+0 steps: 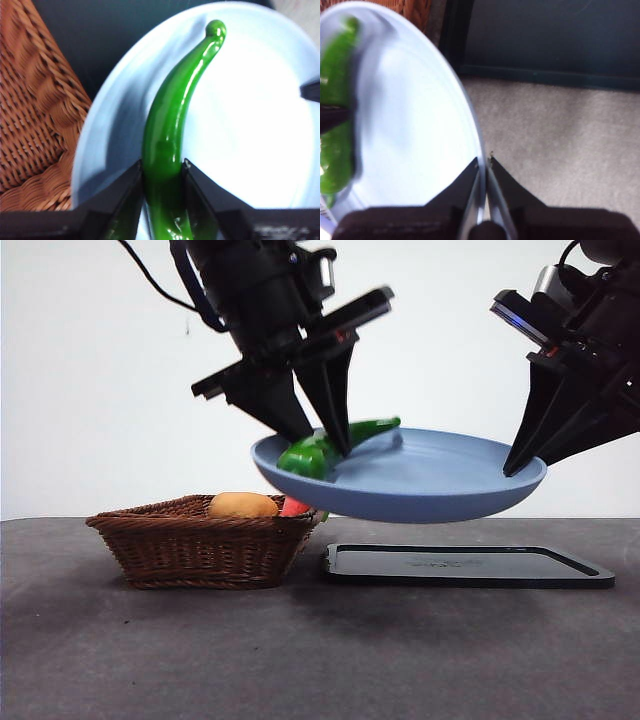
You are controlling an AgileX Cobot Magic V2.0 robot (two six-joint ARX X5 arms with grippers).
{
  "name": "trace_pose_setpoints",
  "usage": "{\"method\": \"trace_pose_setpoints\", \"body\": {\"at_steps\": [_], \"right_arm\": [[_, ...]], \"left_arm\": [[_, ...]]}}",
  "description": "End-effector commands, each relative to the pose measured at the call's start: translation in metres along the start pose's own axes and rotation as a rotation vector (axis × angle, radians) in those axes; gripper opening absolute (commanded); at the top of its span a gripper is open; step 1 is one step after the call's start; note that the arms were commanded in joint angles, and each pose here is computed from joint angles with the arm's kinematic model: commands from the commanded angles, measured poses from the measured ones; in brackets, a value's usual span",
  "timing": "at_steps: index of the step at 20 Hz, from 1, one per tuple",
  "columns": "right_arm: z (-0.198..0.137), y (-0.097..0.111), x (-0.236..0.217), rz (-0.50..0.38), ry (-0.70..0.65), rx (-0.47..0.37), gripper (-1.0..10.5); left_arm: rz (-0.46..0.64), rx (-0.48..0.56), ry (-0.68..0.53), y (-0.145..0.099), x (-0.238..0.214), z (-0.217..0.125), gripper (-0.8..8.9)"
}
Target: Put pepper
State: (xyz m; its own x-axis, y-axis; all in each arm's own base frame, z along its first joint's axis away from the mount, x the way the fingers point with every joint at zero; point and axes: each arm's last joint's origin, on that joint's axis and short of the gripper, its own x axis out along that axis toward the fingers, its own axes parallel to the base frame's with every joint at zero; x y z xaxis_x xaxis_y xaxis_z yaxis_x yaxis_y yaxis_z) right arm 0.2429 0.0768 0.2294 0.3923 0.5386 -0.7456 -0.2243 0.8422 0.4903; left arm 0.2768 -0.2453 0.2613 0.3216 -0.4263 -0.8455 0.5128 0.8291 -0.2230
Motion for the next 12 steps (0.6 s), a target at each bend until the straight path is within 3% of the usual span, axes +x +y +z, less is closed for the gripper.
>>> {"method": "trace_pose_setpoints", "body": {"at_steps": [1, 5, 12], "right_arm": [[0.0053, 0.0056, 0.0005, 0.018, -0.015, 0.003, 0.1], [0.0048, 0.0053, 0.0004, 0.017, -0.011, 0.006, 0.1], [0.0042, 0.0051, 0.0004, 0.015, -0.005, 0.009, 0.1]], "left_arm": [[0.002, 0.032, 0.006, -0.004, 0.0072, 0.0017, 1.07], [-0.002, 0.035, 0.005, -0.0054, 0.0073, 0.0015, 2.12], [-0.013, 0.043, 0.008, -0.0089, 0.0014, 0.0, 2.53]]}}
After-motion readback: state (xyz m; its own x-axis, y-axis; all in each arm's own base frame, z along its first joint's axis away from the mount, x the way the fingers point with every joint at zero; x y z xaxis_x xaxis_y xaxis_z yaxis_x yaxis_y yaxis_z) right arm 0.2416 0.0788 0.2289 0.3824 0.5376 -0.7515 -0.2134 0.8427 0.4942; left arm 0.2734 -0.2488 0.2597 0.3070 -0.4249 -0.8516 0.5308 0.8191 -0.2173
